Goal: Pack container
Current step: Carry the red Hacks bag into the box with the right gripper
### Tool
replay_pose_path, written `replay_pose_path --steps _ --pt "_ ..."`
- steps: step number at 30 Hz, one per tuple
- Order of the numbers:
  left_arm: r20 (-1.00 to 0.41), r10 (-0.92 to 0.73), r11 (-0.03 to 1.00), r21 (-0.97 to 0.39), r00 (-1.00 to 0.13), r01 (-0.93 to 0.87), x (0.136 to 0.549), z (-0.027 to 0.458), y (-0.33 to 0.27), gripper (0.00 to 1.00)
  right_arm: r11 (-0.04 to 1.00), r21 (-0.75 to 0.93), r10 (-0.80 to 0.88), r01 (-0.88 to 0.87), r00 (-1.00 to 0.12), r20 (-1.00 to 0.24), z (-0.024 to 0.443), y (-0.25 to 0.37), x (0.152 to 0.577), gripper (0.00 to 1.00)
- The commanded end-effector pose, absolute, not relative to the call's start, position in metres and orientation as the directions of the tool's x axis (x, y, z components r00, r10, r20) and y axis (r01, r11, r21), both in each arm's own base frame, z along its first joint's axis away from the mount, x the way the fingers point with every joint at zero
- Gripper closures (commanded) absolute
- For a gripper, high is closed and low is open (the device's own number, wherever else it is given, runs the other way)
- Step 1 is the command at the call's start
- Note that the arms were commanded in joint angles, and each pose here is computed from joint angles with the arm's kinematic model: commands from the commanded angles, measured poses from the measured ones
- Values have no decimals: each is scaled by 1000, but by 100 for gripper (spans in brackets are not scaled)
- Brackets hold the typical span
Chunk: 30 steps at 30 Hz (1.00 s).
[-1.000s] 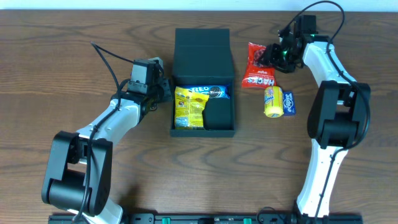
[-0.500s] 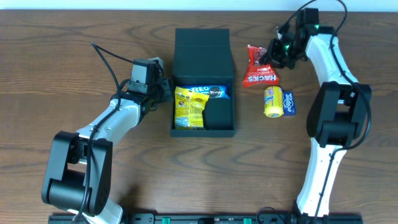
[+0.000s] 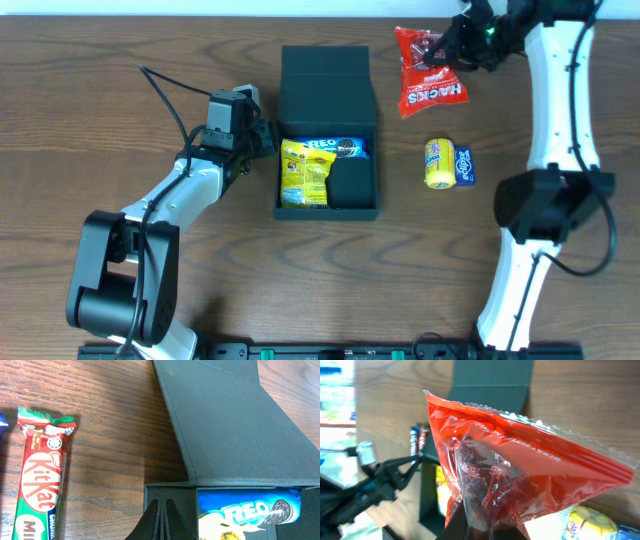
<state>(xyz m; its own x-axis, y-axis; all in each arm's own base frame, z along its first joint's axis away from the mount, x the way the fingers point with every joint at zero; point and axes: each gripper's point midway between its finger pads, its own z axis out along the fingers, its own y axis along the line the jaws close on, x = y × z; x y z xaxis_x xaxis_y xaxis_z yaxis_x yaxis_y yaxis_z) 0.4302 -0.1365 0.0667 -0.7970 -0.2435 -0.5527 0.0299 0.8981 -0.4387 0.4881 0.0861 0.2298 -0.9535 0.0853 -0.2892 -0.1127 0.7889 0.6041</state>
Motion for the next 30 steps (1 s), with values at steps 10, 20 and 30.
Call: replay_pose_path --steps 10,20,30 --pt "-606 -324 892 -451 -727 -22 452 90 -94 94 654 717 -100 -242 -967 -235 214 226 415 99" --pt "-644 -329 892 -451 -691 -4 460 102 -90 94 689 719 19 -91 -989 -144 170 288 412 98" --pt "-645 -329 892 -451 -690 -4 461 102 -90 94 696 708 129 124 -991 46 121 304 388 99"
